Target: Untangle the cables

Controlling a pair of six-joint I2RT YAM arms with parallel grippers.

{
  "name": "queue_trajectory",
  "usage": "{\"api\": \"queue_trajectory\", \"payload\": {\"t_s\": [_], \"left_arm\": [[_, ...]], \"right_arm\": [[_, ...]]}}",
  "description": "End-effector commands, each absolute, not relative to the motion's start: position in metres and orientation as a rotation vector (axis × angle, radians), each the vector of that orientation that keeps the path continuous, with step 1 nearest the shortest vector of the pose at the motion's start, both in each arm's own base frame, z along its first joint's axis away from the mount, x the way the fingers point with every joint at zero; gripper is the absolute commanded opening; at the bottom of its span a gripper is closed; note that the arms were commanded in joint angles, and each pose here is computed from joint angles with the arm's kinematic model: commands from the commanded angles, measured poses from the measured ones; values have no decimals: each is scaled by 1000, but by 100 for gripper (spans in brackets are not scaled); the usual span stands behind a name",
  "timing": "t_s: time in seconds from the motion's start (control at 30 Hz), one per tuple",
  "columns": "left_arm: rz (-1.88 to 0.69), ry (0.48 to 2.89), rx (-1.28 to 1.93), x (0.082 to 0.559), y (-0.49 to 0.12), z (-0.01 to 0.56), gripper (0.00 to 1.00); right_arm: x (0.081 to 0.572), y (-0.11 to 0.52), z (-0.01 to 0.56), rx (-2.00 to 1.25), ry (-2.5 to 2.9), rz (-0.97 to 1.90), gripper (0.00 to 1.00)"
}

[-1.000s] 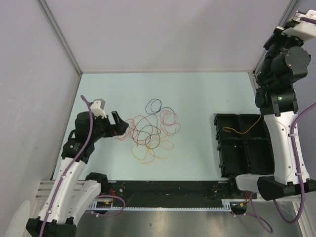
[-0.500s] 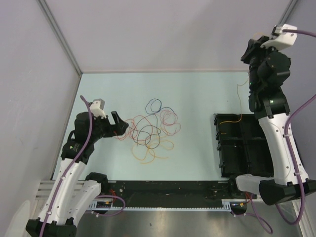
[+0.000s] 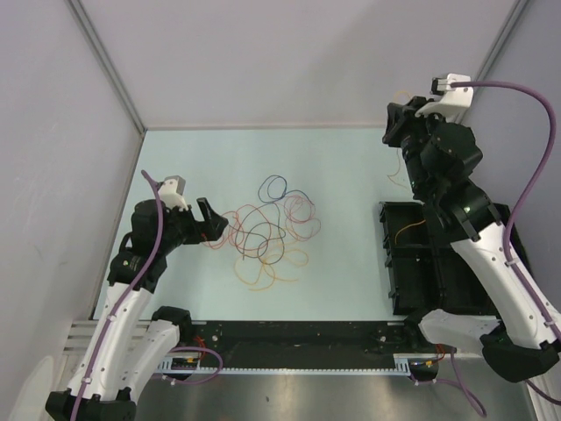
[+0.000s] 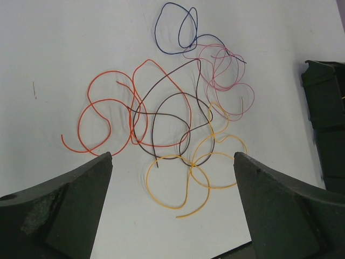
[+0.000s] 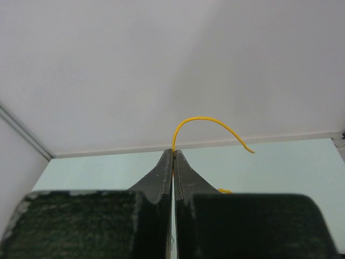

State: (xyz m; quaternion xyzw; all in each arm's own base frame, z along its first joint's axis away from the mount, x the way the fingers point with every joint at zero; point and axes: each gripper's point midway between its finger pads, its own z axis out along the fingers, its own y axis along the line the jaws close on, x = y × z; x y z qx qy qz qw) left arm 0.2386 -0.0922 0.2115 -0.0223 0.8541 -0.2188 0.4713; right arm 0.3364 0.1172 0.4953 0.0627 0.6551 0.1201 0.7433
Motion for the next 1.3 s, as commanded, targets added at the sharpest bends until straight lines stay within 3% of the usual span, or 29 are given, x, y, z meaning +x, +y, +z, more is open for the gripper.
{"api": "queue_trajectory", "payload": {"t_s": [0.0,0.23,0.93,1.27], "left_arm": [[-544,2050,-35,240,-94,221,100],[-552,2049,-30,240,-95,221,100],[-544,2045,-39,239,-93,221,100],[-543,2053,-37,240,-94,220,100]], "right_arm": [[303,100,526,211,1363,227,0],[277,99,553,204,1318,224,0],[279,18,448,500,1523,-172,0],[250,-35,441,639,1536,-413,0]]}}
